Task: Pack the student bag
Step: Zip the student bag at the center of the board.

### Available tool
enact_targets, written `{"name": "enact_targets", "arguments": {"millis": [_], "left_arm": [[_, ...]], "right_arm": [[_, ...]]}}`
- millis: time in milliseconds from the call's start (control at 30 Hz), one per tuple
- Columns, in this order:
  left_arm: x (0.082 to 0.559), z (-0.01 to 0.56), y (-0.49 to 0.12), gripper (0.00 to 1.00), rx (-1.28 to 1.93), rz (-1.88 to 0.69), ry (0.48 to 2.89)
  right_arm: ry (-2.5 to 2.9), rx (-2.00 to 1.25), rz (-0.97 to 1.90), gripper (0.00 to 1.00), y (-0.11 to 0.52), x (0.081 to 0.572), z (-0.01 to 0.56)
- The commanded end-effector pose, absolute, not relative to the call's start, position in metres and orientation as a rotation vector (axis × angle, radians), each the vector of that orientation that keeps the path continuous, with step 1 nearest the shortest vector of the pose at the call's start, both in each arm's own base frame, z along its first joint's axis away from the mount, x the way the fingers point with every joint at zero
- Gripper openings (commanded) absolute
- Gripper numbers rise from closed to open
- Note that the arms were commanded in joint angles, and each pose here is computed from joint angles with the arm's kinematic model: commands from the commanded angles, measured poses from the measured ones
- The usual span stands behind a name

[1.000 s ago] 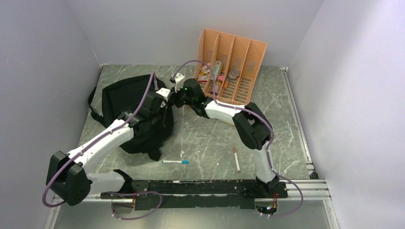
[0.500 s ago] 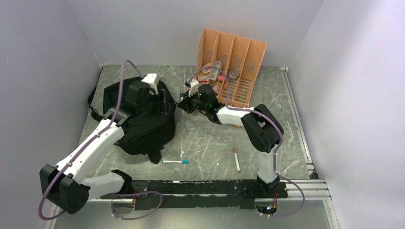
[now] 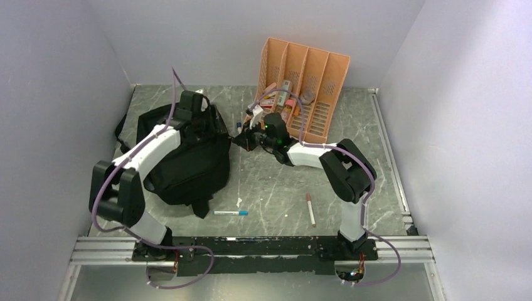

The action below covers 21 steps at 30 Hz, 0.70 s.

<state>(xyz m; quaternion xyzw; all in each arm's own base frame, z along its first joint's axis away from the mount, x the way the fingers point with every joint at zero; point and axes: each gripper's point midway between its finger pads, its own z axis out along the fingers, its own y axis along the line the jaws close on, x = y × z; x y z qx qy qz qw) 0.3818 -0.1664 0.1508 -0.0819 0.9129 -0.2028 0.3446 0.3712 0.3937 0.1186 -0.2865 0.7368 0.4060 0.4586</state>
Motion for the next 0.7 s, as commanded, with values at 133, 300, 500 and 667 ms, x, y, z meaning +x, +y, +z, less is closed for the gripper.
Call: {"name": "enact_targets", "arguments": {"millis": [133, 300, 500, 667], "left_arm": [[0.412, 0.149, -0.19, 0.58, -0.29, -0.542, 2.386], [0.422, 0.135, -0.198, 0.57, -0.305, -0.505, 2.417], [0.415, 0.117, -0.197, 0.55, -0.287, -0.43, 2.499], [0.408, 0.11, -0.193, 0.56, -0.271, -0.403, 2.537]], "right_arm": [[1.719, -0.717, 1.02, 0.0, 0.393, 0.371, 0.148], [1.706, -0.733, 1.031, 0.0, 0.395, 0.369, 0.146], [1.688, -0.753, 1.026, 0.0, 0.395, 0.368, 0.146], [1.684, -0.762, 1.018, 0.0, 0.395, 0.369, 0.146]]}}
